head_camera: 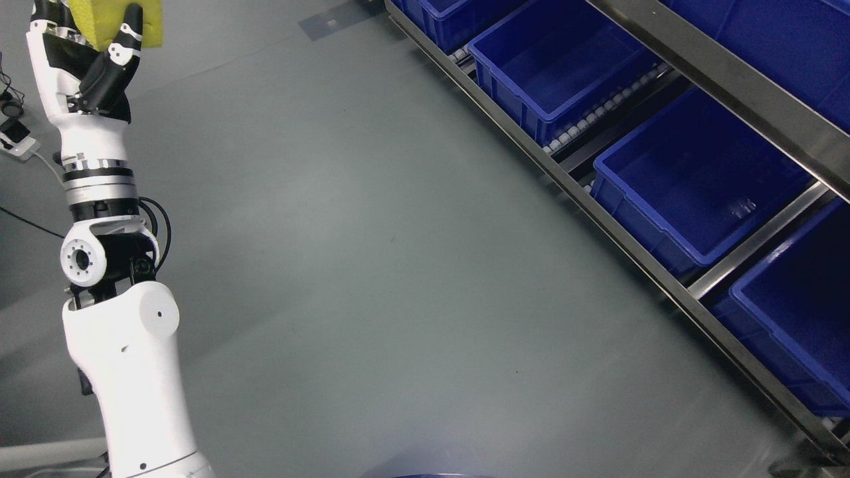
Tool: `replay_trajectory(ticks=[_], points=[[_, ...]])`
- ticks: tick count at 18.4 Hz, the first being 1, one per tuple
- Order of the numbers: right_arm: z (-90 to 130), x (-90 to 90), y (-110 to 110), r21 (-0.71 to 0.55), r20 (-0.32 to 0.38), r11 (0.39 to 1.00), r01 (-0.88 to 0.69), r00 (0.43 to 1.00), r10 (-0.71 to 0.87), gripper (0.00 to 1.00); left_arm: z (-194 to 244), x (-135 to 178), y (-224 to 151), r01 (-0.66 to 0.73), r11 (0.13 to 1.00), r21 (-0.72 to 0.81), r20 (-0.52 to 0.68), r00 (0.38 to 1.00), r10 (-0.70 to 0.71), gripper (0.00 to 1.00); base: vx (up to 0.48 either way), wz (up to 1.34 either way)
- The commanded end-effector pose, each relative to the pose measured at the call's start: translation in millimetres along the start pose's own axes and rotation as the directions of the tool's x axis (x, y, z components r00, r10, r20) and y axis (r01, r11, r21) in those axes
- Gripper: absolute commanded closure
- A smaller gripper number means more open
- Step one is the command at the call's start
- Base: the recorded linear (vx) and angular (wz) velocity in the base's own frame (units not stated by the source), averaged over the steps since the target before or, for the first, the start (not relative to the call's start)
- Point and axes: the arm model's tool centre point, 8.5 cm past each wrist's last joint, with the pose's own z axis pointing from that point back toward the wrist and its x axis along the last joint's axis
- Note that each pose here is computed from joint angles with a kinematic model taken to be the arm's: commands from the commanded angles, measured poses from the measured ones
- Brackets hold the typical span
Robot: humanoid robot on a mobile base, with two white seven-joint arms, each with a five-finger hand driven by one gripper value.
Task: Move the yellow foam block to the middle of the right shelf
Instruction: 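Turn toward the blue bin shelf holding the cube raised in the left hand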
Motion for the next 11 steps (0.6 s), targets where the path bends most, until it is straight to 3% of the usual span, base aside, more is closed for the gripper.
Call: replay_trajectory(ticks=[1, 7, 11], points=[[0, -9.7, -11, -0.018, -0.006, 1.0, 0.008, 1.0, -0.008, 0.0, -3, 3, -5, 0.013, 0.999, -0.032, 0.004, 1.0, -0.013, 0.74, 0.373, -0.07], [0, -8.7, -11, -0.018, -0.005, 1.0, 0.008, 1.0, -0.008, 0.0, -9, -3, -38, -0.004, 0.993, -0.117, -0.012, 1.0, 0.002, 0.74, 0.424, -0.09], [0, -9.7, -11, -0.018, -0.006, 1.0, 0.008, 1.0, -0.008, 0.0, -38, 8, -55, 0.046, 0.985, -0.166, -0.025, 0.998, -0.051, 0.74, 0.406, -0.19]])
